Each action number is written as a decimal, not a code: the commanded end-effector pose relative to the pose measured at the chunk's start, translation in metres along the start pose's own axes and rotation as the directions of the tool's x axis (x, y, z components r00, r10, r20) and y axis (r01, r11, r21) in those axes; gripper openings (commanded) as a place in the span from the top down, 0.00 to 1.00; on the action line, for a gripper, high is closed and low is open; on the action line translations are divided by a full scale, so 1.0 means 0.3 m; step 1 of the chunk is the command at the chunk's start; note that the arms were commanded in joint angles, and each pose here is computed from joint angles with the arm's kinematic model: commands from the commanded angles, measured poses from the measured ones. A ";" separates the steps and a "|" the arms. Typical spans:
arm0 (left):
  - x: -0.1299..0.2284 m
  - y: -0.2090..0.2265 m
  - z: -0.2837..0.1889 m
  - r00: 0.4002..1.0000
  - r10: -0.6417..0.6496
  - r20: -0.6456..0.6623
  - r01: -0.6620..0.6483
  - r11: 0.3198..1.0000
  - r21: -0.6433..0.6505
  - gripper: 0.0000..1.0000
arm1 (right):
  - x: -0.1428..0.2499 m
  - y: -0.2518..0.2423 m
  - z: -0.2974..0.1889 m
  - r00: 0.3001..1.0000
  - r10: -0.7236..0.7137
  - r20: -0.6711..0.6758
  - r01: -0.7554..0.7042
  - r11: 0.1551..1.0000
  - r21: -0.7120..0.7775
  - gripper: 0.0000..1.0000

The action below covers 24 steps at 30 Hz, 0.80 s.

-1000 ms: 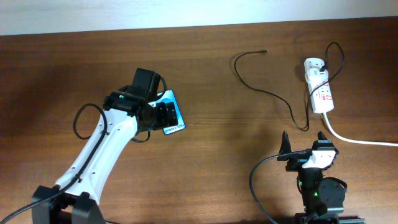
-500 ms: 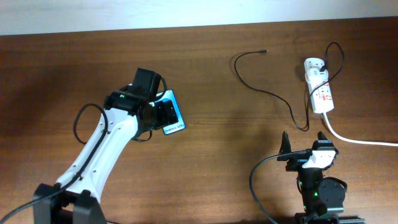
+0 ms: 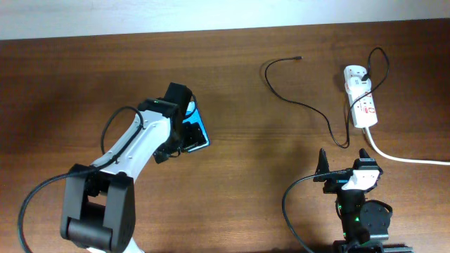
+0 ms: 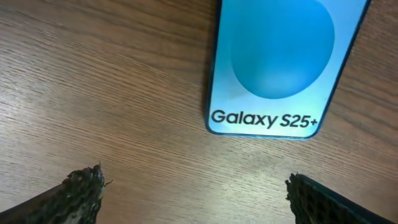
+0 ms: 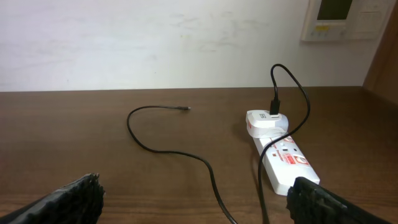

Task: Plug charger to phone and switch on socket
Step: 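Move the left gripper over the blue phone and descend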

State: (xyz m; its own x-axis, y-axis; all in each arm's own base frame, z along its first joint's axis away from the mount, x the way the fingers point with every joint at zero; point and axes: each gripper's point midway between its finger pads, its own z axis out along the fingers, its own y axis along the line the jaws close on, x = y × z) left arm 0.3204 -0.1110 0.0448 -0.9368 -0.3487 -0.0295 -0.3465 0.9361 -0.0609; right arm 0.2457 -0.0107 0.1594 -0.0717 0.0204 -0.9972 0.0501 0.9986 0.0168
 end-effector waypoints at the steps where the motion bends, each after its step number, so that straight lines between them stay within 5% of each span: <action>1: -0.004 -0.028 -0.005 1.000 -0.007 -0.001 0.007 1.000 0.025 0.01 | 0.013 0.002 0.001 1.000 -0.007 -0.006 0.007 1.000 -0.003 0.02; 24: 0.006 -0.086 -0.009 0.999 0.040 0.027 -0.042 0.998 0.046 0.01 | 0.013 0.002 0.001 1.000 -0.007 -0.006 0.007 1.000 -0.003 0.02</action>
State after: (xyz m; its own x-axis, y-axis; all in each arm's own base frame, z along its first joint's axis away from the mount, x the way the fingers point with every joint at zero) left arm 0.3204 -0.1322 0.0455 -0.9527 -0.3009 -0.0437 -0.2961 0.9508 -0.0917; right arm 0.2457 -0.0107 0.1594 -0.0717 0.0200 -0.9972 0.0500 0.9986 0.0165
